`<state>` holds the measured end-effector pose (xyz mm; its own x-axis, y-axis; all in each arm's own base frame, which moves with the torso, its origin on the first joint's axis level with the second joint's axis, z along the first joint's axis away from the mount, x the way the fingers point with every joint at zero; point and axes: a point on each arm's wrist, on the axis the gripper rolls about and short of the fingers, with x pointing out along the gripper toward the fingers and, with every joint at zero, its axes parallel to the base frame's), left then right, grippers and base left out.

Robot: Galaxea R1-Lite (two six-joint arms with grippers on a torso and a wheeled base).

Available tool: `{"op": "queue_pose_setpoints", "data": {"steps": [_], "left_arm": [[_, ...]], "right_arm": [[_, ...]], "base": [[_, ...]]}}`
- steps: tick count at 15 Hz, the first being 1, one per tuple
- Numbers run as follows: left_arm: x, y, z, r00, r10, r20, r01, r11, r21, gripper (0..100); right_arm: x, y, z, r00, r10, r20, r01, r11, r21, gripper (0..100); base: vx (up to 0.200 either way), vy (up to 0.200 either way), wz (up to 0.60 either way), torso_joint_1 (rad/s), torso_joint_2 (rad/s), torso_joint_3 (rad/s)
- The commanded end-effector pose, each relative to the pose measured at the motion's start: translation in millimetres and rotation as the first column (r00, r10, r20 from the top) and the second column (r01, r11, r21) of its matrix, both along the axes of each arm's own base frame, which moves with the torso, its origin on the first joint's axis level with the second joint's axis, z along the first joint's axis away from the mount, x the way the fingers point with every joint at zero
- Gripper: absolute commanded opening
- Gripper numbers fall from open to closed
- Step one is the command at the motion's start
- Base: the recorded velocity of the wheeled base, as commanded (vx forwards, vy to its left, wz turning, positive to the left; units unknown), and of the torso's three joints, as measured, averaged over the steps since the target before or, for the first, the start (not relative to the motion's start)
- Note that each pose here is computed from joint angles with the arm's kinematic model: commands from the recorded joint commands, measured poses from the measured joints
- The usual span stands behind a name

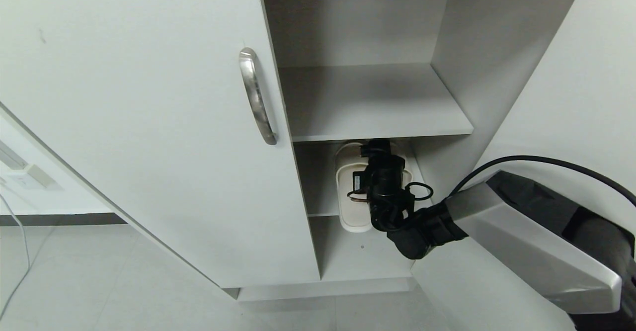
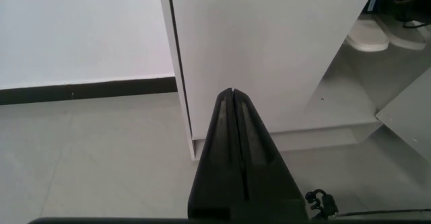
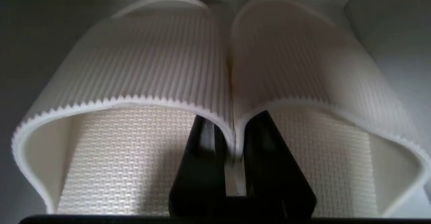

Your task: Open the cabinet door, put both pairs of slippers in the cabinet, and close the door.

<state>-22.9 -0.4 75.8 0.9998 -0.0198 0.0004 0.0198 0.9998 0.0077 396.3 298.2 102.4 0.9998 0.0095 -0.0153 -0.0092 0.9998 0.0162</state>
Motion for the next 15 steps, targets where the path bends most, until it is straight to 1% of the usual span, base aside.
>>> {"op": "queue_pose_setpoints", "data": {"steps": [1, 4, 9, 15], "left_arm": [[0.0, 0.0, -0.1, 1.000, 0.000, 0.000, 0.000, 1.000, 0.000, 0], [0.1, 0.0, 0.0, 1.000, 0.000, -0.002, 0.000, 1.000, 0.000, 0], [0.1, 0.0, 0.0, 1.000, 0.000, -0.002, 0.000, 1.000, 0.000, 0], [0.1, 0.0, 0.0, 1.000, 0.000, -0.002, 0.000, 1.000, 0.000, 0]], "right_arm": [[9.7, -1.6, -1.0, 1.000, -0.003, 0.010, 0.003, 1.000, 0.009, 0], [14.6, -3.5, 3.6, 1.000, -0.004, 0.024, 0.003, 1.000, 0.020, 0], [15.4, -2.8, 1.5, 1.000, -0.002, -0.003, 0.002, 1.000, 0.005, 0], [16.6, -1.9, 2.6, 1.000, -0.002, -0.006, 0.002, 1.000, 0.003, 0]], "base": [[0.000, 0.000, 0.00, 0.000, 0.00, 0.000], [0.000, 0.000, 0.00, 0.000, 0.00, 0.000], [0.000, 0.000, 0.00, 0.000, 0.00, 0.000], [0.000, 0.000, 0.00, 0.000, 0.00, 0.000]]}}
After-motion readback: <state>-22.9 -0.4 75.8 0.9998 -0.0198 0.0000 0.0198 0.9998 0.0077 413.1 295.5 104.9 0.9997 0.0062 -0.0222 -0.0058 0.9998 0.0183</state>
